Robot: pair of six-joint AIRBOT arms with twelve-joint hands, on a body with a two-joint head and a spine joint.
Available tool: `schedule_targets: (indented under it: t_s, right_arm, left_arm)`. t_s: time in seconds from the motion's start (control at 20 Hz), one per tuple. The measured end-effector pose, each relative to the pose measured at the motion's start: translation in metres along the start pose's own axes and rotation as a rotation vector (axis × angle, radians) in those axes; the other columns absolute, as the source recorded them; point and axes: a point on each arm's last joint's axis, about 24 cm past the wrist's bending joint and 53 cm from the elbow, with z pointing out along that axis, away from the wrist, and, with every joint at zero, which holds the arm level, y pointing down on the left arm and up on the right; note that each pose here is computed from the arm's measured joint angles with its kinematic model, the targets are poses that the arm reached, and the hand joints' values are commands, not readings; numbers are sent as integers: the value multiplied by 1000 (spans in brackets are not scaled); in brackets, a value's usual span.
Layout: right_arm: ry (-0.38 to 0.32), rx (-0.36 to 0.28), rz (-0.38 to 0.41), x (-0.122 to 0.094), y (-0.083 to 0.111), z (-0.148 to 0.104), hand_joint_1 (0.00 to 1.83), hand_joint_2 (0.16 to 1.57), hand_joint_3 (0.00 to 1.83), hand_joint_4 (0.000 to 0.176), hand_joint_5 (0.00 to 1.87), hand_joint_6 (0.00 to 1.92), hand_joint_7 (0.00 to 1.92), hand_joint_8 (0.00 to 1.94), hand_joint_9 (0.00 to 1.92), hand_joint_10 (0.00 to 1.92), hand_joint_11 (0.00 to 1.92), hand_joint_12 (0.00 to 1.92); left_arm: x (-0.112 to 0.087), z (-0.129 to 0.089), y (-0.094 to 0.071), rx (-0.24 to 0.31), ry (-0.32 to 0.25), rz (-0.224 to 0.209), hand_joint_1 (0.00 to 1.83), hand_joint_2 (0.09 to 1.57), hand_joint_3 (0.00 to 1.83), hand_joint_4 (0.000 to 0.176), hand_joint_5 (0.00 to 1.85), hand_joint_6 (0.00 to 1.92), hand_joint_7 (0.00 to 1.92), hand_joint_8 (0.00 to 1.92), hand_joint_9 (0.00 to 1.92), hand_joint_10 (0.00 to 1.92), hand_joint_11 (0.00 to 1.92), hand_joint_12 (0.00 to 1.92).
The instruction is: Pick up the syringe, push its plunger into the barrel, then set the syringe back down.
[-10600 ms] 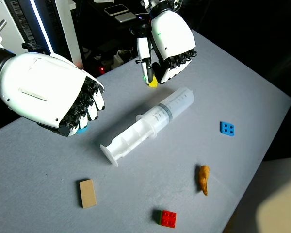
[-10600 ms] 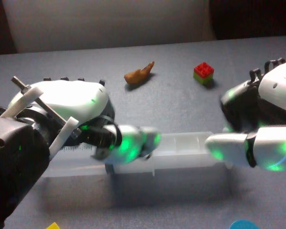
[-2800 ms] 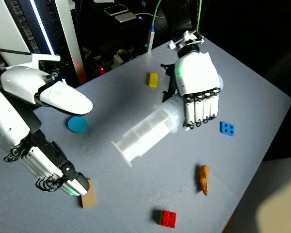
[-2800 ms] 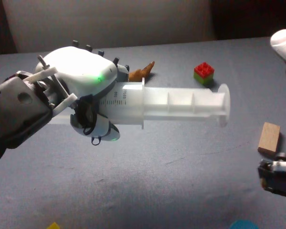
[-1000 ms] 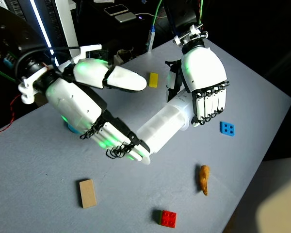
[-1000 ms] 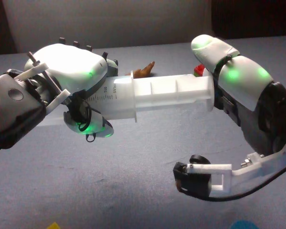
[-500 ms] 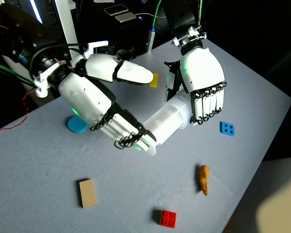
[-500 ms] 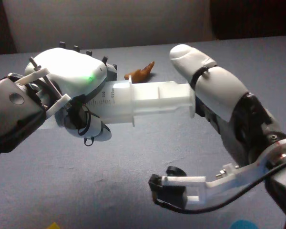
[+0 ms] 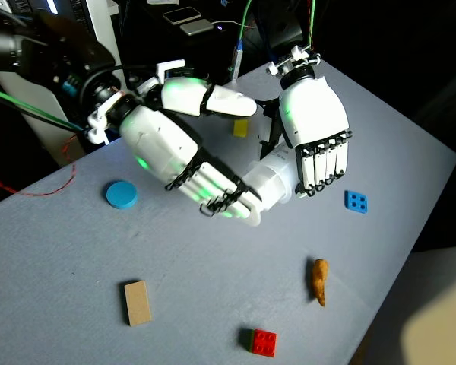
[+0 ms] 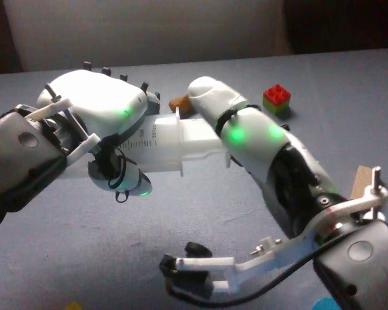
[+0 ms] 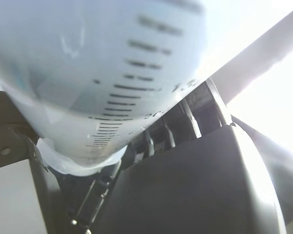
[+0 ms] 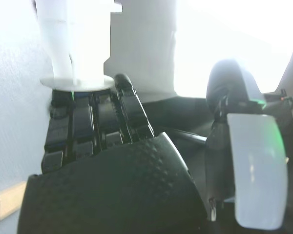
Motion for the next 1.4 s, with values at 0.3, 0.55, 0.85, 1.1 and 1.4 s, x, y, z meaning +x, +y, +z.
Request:
schedule_targets:
  t_s: [0.3, 0.55, 0.85, 1.1, 1.4]
  right_arm:
    - [41, 13, 10, 21, -10, 1, 34, 1056, 1, 0, 59, 0, 55, 1, 62, 1, 0, 322]
    - [43, 16, 10, 22, -11, 1, 21, 1057, 0, 0, 63, 6, 58, 3, 69, 0, 0, 309]
    - [66, 21, -85, 1, -12, -9, 0, 1055, 1, 0, 60, 3, 50, 2, 64, 2, 0, 290]
    - [62, 9, -106, -27, 7, -13, 2, 1056, 0, 0, 71, 0, 66, 1, 71, 1, 0, 340]
    - [-40, -52, -244, -88, 41, -19, 24, 1056, 0, 0, 69, 0, 65, 0, 71, 1, 0, 326]
  left_arm:
    - [4, 0, -5, 11, 10, -4, 1492, 1135, 0, 0, 936, 876, 826, 1198, 890, 1220, 741, 1624]
    - [5, 0, -4, 10, 12, -4, 1491, 1149, 0, 0, 880, 906, 787, 1260, 864, 1288, 768, 1614]
    - [13, 0, -13, 35, 37, -9, 1490, 1149, 0, 0, 891, 924, 783, 1251, 863, 1275, 749, 1628]
    - [17, -1, -22, 57, 44, -19, 1489, 1156, 1, 0, 902, 878, 777, 1279, 837, 1330, 711, 1665]
    - [32, 0, -32, 75, 70, -20, 1492, 1148, 0, 0, 899, 890, 798, 1248, 862, 1294, 736, 1629]
